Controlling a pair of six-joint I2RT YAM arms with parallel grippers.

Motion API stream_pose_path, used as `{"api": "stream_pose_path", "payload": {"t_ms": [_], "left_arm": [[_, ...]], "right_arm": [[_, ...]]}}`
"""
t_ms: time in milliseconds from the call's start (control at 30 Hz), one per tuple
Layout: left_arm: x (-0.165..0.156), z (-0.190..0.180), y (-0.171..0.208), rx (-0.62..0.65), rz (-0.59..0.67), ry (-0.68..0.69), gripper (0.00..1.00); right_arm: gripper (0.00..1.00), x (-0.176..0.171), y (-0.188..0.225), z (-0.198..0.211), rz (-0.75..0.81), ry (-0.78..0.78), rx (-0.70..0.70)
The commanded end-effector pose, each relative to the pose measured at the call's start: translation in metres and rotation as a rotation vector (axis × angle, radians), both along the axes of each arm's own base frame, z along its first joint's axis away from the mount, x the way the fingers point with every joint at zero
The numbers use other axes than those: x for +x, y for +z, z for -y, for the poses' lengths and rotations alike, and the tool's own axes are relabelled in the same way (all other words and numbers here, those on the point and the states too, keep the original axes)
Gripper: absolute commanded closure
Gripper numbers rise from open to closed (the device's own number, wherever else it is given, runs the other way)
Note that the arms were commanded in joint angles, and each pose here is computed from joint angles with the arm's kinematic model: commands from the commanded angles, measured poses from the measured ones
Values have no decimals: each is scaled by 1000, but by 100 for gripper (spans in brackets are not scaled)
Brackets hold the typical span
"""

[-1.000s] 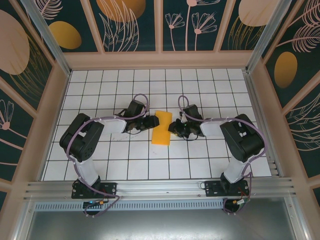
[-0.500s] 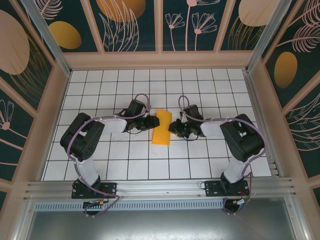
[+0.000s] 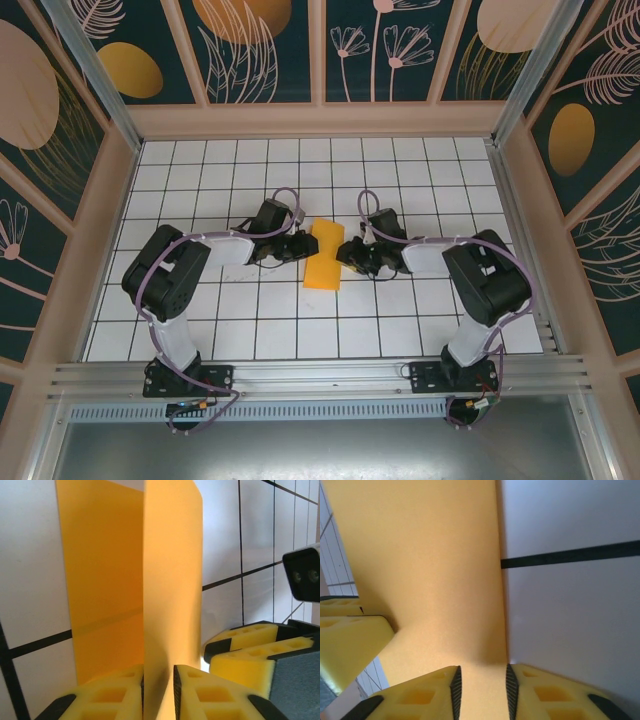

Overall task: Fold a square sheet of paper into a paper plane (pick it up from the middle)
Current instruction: Fold the square sheet of paper in half at the center of the table, then fold the triangle a second time at the center of the table.

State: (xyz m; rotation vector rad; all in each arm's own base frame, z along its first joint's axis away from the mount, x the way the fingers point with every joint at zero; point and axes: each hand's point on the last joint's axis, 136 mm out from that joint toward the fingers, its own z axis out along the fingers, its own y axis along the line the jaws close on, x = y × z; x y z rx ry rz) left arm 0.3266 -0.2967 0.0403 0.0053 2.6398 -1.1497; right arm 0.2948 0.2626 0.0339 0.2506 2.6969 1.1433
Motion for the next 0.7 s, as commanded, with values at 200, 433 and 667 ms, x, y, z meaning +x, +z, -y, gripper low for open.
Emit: {"api": "stream_pose_path", "payload": {"t_ms": [200, 433, 667], "left_arm": [[0, 12, 22, -117, 17, -33, 77], [0, 12, 21, -114, 4, -25, 79], [0, 10, 22, -106, 4, -23, 80]], "right_arm": [[56, 0, 82, 3, 391, -12, -47], [56, -45, 77, -35, 678, 248, -222], [55, -55, 66, -41, 727, 226, -448]]}}
